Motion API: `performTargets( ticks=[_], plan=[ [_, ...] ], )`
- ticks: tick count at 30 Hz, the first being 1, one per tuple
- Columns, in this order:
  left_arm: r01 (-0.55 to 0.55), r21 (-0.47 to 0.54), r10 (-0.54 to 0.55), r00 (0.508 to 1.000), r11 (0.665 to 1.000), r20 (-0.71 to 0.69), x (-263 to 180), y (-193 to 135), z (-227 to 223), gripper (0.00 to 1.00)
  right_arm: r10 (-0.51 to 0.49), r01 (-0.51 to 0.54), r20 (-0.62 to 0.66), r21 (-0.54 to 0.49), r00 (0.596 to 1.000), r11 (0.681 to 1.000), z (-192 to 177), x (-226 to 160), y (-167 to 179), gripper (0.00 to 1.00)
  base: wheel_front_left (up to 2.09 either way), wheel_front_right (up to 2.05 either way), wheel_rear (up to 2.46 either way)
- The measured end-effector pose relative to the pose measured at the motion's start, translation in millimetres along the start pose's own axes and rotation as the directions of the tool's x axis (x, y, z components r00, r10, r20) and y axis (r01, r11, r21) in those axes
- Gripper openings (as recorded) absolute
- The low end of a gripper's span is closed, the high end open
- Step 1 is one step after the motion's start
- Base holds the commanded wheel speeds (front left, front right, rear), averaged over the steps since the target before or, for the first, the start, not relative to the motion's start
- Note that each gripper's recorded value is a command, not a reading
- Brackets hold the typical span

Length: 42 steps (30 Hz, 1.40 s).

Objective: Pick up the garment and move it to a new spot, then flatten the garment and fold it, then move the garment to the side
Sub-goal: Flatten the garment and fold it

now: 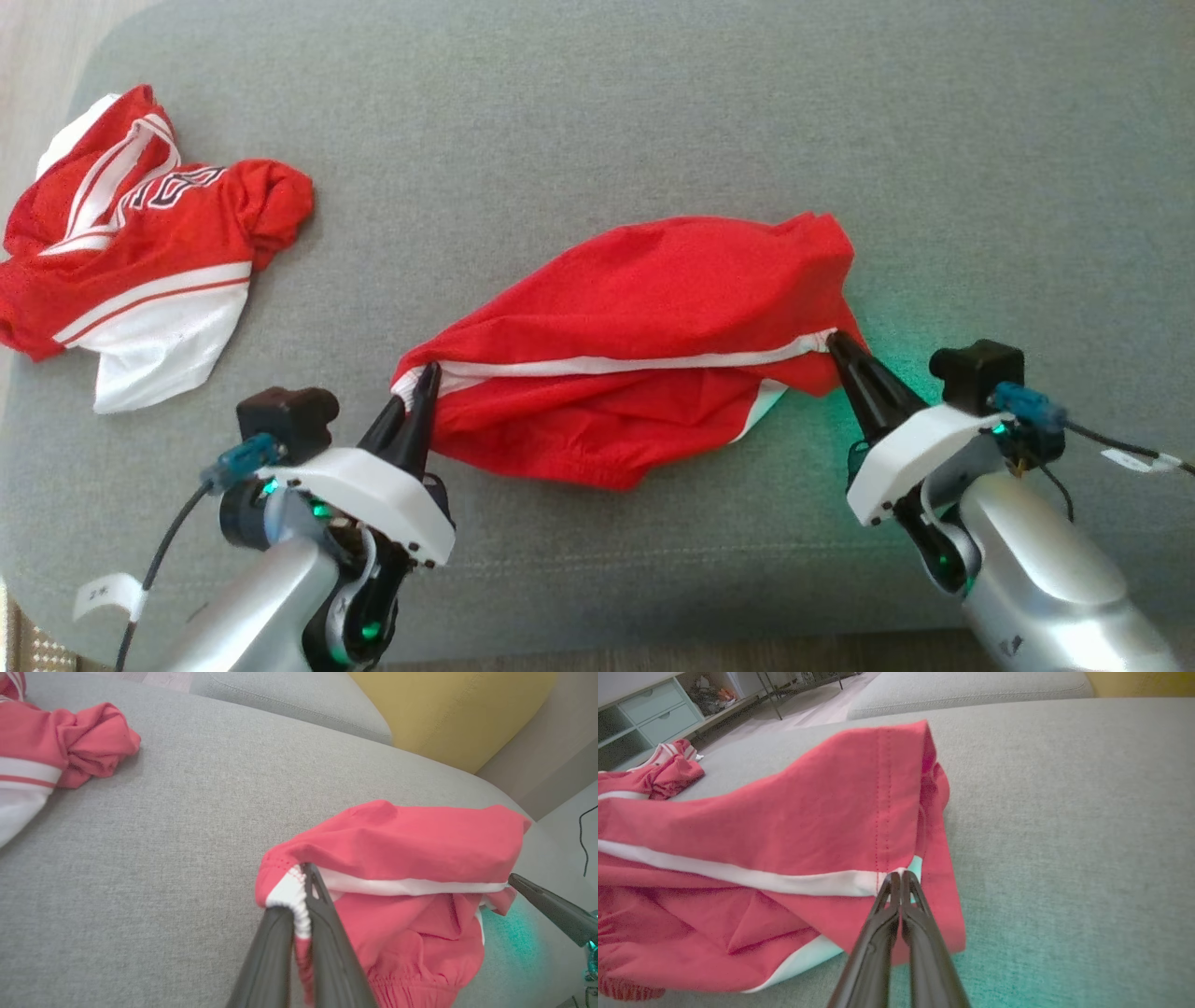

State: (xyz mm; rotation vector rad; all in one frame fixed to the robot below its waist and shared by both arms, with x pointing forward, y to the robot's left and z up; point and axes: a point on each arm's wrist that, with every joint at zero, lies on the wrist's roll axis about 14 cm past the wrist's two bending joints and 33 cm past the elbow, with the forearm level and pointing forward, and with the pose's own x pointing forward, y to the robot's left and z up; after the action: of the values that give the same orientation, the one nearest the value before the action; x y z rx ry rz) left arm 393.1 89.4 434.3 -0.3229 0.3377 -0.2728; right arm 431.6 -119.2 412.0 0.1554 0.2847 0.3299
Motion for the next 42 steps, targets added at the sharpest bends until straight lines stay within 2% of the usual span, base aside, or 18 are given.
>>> performTargets(
  ticks=[3, 7, 10, 13, 19, 22, 23, 24, 27, 28, 30, 31, 33, 35, 36, 39, 42],
  plan=[
    [0.011, 0.002, -0.011, 1.000, 1.000, 0.018, 0, -2, 4, 0.00, -0.002, 0.002, 0.041, 0.007, 0.999, 1.000, 14, -1, -2, 0.00, 0.00, 0.00, 0.00],
    [0.050, 0.022, -0.051, 0.998, 0.998, 0.048, 3, -9, 14, 0.00, -0.030, 0.027, 0.149, 0.025, 0.988, 0.999, 50, -3, -15, 0.00, 0.00, 0.00, 0.00],
    [0.128, 0.077, -0.134, 0.988, 0.989, 0.083, 16, -27, 37, 0.00, -0.067, 0.048, 0.263, 0.079, 0.962, 0.996, 91, -3, -29, 0.00, 0.00, 0.00, 0.00],
    [0.217, 0.161, -0.242, 0.957, 0.963, 0.160, 40, -52, 85, 0.00, -0.080, 0.054, 0.379, 0.079, 0.922, 0.995, 141, 2, -41, 0.00, 0.00, 0.00, 0.00],
    [0.322, 0.368, -0.442, 0.840, 0.872, 0.313, 94, -111, 194, 0.00, -0.074, 0.084, 0.574, 0.009, 0.816, 0.996, 257, 25, -62, 0.00, 0.00, 0.00, 0.00],
    [0.302, 0.486, -0.503, 0.785, 0.820, 0.361, 122, -133, 234, 0.00, -0.065, 0.114, 0.640, -0.035, 0.766, 0.993, 310, 36, -70, 0.00, 0.00, 0.00, 0.00],
    [0.290, 0.524, -0.526, 0.759, 0.801, 0.384, 129, -141, 247, 0.00, -0.068, 0.128, 0.657, -0.043, 0.750, 0.991, 325, 39, -74, 0.00, 0.00, 0.00, 0.00],
    [0.254, 0.588, -0.561, 0.710, 0.768, 0.426, 142, -154, 270, 0.00, -0.075, 0.155, 0.689, -0.055, 0.721, 0.986, 349, 43, -82, 0.00, 0.00, 0.00, 0.00],
    [0.192, 0.664, -0.607, 0.635, 0.722, 0.477, 155, -173, 299, 0.00, -0.089, 0.209, 0.753, -0.066, 0.652, 0.976, 384, 37, -97, 0.00, 0.00, 0.00, 0.00],
    [0.192, 0.664, -0.607, 0.635, 0.722, 0.477, 155, -173, 299, 0.00, -0.089, 0.209, 0.753, -0.066, 0.652, 0.976, 384, 37, -97, 0.00, 0.00, 0.00, 0.00],
    [0.161, 0.709, -0.644, 0.587, 0.686, 0.490, 158, -186, 309, 0.00, -0.091, 0.241, 0.796, -0.071, 0.599, 0.968, 401, 29, -104, 0.00, 0.00, 0.00, 0.00],
    [0.159, 0.718, -0.662, 0.558, 0.677, 0.501, 156, -192, 312, 0.00, -0.092, 0.255, 0.812, -0.072, 0.576, 0.964, 406, 25, -107, 0.00, 0.00, 0.00, 0.00],
    [0.184, 0.726, -0.693, 0.518, 0.662, 0.501, 154, -198, 308, 0.00, -0.095, 0.278, 0.826, -0.077, 0.555, 0.957, 406, 22, -113, 0.00, 0.00, 0.00, 0.00],
    [0.246, 0.715, -0.715, 0.508, 0.655, 0.480, 155, -198, 290, 0.00, -0.113, 0.298, 0.821, -0.072, 0.560, 0.952, 394, 22, -121, 0.00, 0.00, 0.00, 0.00],
    [0.280, 0.706, -0.721, 0.520, 0.650, 0.458, 158, -195, 274, 0.00, -0.132, 0.307, 0.808, -0.064, 0.574, 0.949, 381, 23, -127, 0.00, 0.00, 0.00, 0.00],
    [0.399, 0.657, -0.732, 0.577, 0.639, 0.362, 161, -185, 208, 0.00, -0.218, 0.332, 0.718, -0.019, 0.661, 0.943, 318, 29, -148, 0.00, 0.00, 0.00, 0.00],
    [0.498, 0.569, -0.720, 0.641, 0.654, 0.266, 154, -171, 140, 0.00, -0.322, 0.366, 0.558, 0.035, 0.765, 0.930, 230, 28, -168, 0.00, 0.00, 0.00, 0.00]
  ],
)
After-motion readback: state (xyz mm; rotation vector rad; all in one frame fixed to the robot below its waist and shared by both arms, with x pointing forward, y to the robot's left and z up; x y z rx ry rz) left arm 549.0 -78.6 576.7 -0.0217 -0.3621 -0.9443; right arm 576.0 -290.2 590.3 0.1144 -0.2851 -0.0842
